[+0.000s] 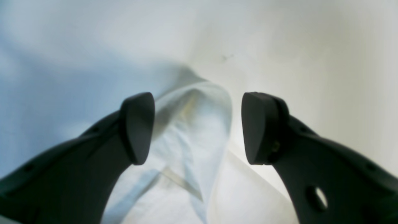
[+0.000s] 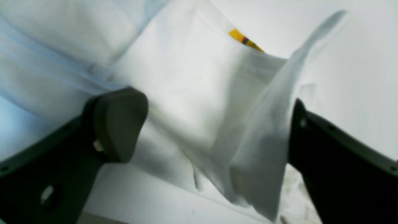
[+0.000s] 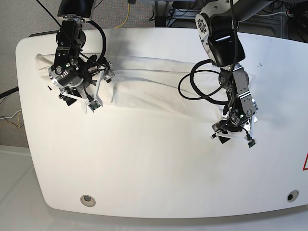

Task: Fold the T-shirt properly

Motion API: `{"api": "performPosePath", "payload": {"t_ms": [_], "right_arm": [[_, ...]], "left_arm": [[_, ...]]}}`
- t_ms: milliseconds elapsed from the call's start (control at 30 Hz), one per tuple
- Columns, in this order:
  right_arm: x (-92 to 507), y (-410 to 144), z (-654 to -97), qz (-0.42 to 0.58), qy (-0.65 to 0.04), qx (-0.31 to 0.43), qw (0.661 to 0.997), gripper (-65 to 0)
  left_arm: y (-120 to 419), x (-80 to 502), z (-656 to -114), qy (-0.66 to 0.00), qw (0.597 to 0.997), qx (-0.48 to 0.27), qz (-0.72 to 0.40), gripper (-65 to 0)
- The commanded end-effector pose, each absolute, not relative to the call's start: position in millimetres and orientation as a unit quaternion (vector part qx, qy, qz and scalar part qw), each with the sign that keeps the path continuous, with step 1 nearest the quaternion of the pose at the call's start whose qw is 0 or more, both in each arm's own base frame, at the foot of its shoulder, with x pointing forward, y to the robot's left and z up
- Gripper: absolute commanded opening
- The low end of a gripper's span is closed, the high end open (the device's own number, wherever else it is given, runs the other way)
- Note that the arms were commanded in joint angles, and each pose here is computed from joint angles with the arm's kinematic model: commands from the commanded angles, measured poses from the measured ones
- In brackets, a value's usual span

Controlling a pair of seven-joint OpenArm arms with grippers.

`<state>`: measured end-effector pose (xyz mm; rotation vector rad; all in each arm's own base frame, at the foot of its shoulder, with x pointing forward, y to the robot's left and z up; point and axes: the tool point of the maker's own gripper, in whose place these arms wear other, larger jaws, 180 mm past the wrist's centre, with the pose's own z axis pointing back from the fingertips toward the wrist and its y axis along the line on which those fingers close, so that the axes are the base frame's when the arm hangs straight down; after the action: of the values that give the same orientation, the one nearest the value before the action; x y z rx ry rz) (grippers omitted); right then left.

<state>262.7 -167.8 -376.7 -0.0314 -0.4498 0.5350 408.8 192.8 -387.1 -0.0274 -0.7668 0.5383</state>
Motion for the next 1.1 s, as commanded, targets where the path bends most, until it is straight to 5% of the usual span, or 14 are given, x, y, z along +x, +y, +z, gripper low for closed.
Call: {"api": "performPosePath", "payload": {"t_ms": [0,1067], "right_arm": [[270.7,-168.7,-366.9,0.264,-0.239,-0.020,0.934,-6.6],[271.0,-168.6,-366.1,0.265,-0.241,-0.021,0.934,-6.6]], "left_arm": [[195.5,419.7,-371.5,-0.393,0.883,-0.011,0.256,-25.0],[178.6,404.8,-391.1,-0.397,0.900,0.018,0.180,-25.0]]}}
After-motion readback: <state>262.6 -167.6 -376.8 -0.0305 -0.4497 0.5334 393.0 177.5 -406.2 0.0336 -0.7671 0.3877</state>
